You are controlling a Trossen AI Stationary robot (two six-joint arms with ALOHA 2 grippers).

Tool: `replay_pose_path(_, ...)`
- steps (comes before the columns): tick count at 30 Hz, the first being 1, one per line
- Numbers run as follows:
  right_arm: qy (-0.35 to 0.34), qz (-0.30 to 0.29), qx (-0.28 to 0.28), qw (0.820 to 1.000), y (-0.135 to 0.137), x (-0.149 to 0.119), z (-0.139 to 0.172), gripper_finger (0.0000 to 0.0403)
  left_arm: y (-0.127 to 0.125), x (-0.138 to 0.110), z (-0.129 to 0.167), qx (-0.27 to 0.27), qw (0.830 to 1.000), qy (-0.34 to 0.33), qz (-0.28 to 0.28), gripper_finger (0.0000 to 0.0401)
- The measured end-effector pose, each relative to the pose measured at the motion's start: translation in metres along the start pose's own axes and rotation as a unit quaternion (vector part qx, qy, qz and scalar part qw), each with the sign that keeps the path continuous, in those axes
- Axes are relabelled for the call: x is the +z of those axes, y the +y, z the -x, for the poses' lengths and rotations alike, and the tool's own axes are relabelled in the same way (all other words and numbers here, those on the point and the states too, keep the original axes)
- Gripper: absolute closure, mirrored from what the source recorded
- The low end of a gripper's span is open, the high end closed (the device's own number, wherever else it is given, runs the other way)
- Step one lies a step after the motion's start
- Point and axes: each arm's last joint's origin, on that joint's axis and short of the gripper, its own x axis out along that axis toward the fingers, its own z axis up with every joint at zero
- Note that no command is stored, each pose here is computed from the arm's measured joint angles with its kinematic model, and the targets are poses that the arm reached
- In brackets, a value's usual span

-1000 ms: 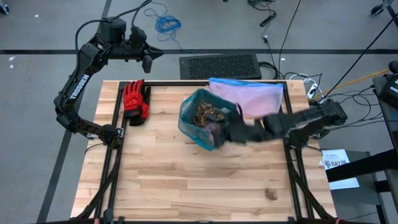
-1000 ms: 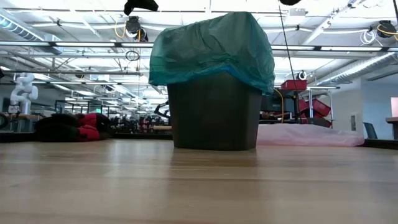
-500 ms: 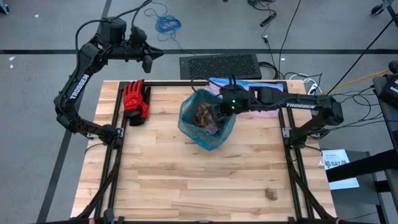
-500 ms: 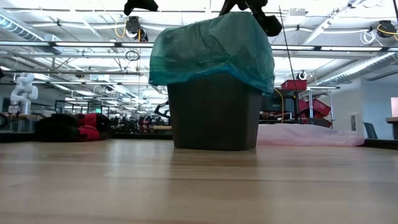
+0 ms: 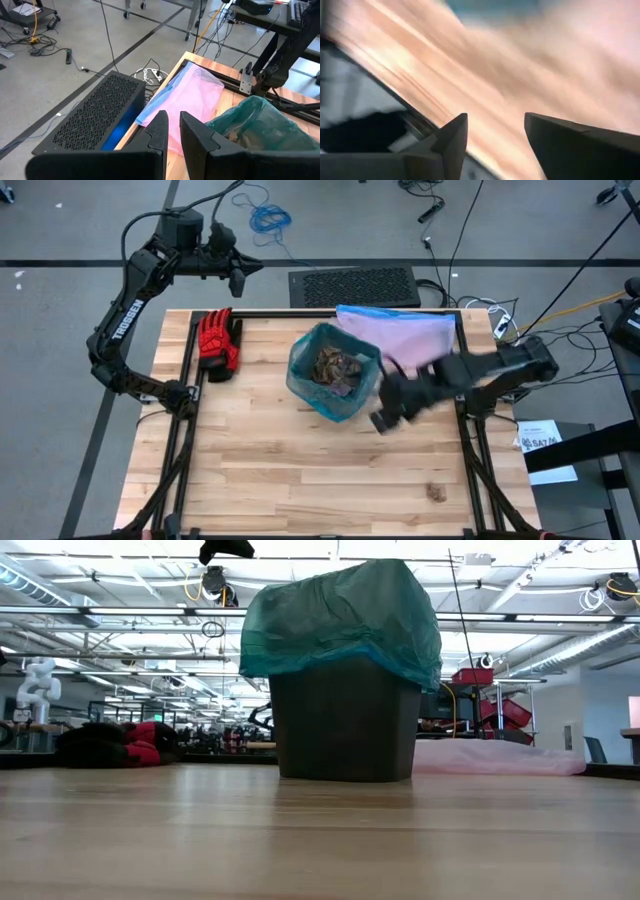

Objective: Place trash/remove bag and relplace
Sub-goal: Put the brown napkin into the black trash bin

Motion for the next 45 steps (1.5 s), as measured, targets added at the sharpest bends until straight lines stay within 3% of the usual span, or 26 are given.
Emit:
replay_pose_path(5,0.086,-0.03,-0.118,0.989,-0.008,-0.06,-0.021,0.0217,0.0,0.0,0.0,0.0,1.0,0.0,0.0,0.0357)
replay_pose_path(8,0.121,-0.052,-0.153,0.979,-0.014,-0.085,-0.043,0.0208,0.0,0.0,0.0,0.0,1.0,0.0,-0.001,0.0357)
replay_pose_path(13,0.167,-0.085,-0.18,0.966,-0.03,-0.118,-0.083,0.0181,0.0,0.0,0.0,0.0,1.0,0.0,-0.003,0.0357)
replay_pose_path(18,0.215,-0.112,-0.161,0.957,-0.049,-0.145,-0.124,0.0155,0.0,0.0,0.0,0.0,1.0,0.0,-0.002,0.0357)
replay_pose_path(26,0.206,-0.177,-0.189,0.944,-0.105,-0.166,-0.176,0.0157,0.0,-0.002,0.0,-0.001,1.0,0.009,0.003,0.0357)
replay_pose_path(31,0.154,-0.197,-0.179,0.951,-0.124,-0.159,-0.192,0.0223,0.0,-0.002,0.0,-0.001,1.0,0.009,0.003,0.0357)
replay_pose_path(36,0.158,-0.201,-0.156,0.954,-0.122,-0.152,-0.199,0.0376,0.0,-0.002,0.0,0.001,1.0,0.009,0.002,0.0357)
replay_pose_path(40,0.129,-0.211,-0.103,0.963,-0.109,-0.138,-0.197,0.0396,0.0,-0.002,0.0,0.001,1.0,0.009,0.003,0.0357)
replay_pose_path(45,0.05,-0.152,0.05,0.986,-0.052,-0.127,-0.159,0.0401,0.0,-0.003,0.0,0.001,1.0,0.013,0.005,0.0357)
